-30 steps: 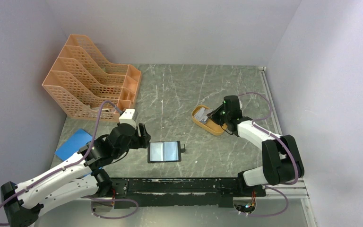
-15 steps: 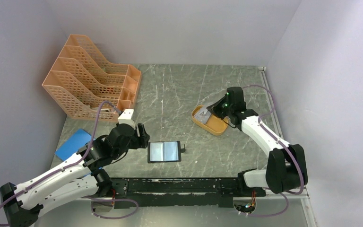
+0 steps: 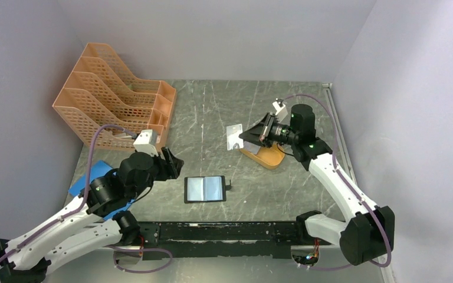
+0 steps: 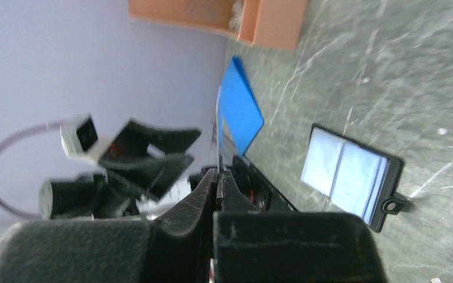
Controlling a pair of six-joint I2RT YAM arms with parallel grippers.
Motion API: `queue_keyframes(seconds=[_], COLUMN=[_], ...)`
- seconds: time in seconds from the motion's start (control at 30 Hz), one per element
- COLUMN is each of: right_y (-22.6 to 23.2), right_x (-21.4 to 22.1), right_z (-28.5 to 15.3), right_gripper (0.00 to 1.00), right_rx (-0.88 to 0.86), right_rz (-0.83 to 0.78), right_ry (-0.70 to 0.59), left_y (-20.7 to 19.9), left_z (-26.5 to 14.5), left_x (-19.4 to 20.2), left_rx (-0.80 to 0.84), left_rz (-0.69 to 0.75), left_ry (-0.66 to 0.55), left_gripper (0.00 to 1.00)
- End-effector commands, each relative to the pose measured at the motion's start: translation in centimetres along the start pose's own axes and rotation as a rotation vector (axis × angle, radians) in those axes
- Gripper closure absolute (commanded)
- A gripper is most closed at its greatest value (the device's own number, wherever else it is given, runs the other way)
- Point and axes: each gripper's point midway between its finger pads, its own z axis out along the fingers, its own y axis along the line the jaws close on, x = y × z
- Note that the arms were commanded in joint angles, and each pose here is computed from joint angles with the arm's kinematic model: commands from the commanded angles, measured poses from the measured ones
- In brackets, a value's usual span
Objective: Put the credit cards into the card holder
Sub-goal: Insert the credit card into the card holder.
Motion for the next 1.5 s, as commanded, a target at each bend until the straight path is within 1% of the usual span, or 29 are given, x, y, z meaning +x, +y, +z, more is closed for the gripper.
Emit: queue_keyframes(seconds=[0.0,0.1,0.2,0.3,0.43,0.63,0.73,0.9,1.1,1.47], right_y=[2.7,1.1,-1.8,-4.8,-6.4,-9.6,-10.2,-11.3,-12.4,-13.5], right_x=[4.9,7.9,10.0,11.8,13.5,15.3,15.6,16.5,17.6,18.6], right_z=[-1.1,0.1,1.7,2.9,4.6,6.7,7.4,8.4,9.2,10.0], right_gripper=[1.00,1.00,1.00,1.00,1.00,1.00,1.00,1.00,1.00,1.00], right_rx=[-0.108,-0.032,0.074,0.113,0.084,0.173,0.189,0.215,0.231,0.253], right_rz=[-0.264,-0.367,-0.411,-0.358,-0.242,-0.155,-0.147,-0.139,-0.137,-0.122], right_ry=[0.178,0.220,0.223,0.213,0.192,0.213,0.208,0.234,0.266,0.272], left_y=[-0.8,-0.7,-0.5,0.0,1.2,3.7,5.0,5.3,6.3,6.9], left_z=[0.4,0.9,1.5,2.0,2.8,4.1,4.5,5.0,5.0,4.8], left_x=[0.1,1.2,2.7,4.5,6.7,10.4,12.1,13.8,14.9,16.3], left_rx=[0.035,0.042,0.042,0.038,-0.005,-0.114,-0.170,-0.164,-0.192,-0.187], left_rz=[-0.023,-0.019,-0.024,-0.034,-0.032,-0.012,-0.010,-0.029,-0.030,-0.037], left_ry=[0.001,0.027,0.065,0.108,0.156,0.247,0.289,0.316,0.337,0.366], left_gripper=[0.30,0.30,0.31,0.31,0.32,0.34,0.37,0.40,0.45,0.51])
